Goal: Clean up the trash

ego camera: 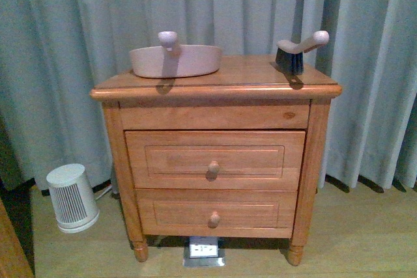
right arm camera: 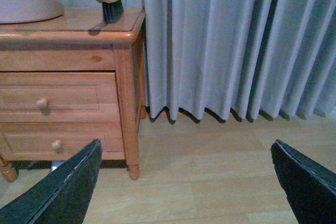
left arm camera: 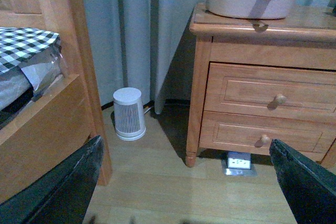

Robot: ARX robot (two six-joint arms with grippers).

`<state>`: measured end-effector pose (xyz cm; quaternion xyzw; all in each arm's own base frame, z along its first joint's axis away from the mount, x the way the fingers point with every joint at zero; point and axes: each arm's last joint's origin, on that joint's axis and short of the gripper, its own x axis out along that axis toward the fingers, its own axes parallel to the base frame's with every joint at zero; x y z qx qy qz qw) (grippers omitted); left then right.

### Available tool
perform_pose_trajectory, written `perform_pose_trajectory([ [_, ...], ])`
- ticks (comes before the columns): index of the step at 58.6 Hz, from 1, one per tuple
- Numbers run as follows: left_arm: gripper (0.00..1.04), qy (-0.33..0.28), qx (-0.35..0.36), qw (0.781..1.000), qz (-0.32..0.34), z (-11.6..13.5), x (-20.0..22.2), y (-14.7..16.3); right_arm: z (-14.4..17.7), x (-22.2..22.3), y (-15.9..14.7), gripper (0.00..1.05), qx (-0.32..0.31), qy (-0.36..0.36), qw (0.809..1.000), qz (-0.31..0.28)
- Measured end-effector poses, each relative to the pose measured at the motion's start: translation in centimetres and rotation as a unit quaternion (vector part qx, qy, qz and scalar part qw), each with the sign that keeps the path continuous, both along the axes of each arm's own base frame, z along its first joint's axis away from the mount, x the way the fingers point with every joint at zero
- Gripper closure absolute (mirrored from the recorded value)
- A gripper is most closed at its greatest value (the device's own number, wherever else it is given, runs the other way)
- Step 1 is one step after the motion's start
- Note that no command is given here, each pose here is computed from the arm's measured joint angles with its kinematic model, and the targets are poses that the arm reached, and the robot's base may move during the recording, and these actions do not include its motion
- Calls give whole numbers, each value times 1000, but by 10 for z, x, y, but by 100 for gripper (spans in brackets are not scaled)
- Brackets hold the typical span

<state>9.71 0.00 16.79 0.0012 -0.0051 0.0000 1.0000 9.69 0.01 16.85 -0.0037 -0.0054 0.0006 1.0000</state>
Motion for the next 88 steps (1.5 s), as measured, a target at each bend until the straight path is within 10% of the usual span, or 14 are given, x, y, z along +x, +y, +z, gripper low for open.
perform_pose_trajectory([
  [88, 8, 2, -7, 1000, -3, 0, 0, 0, 0, 0, 0, 7, 0, 0, 1000, 0],
])
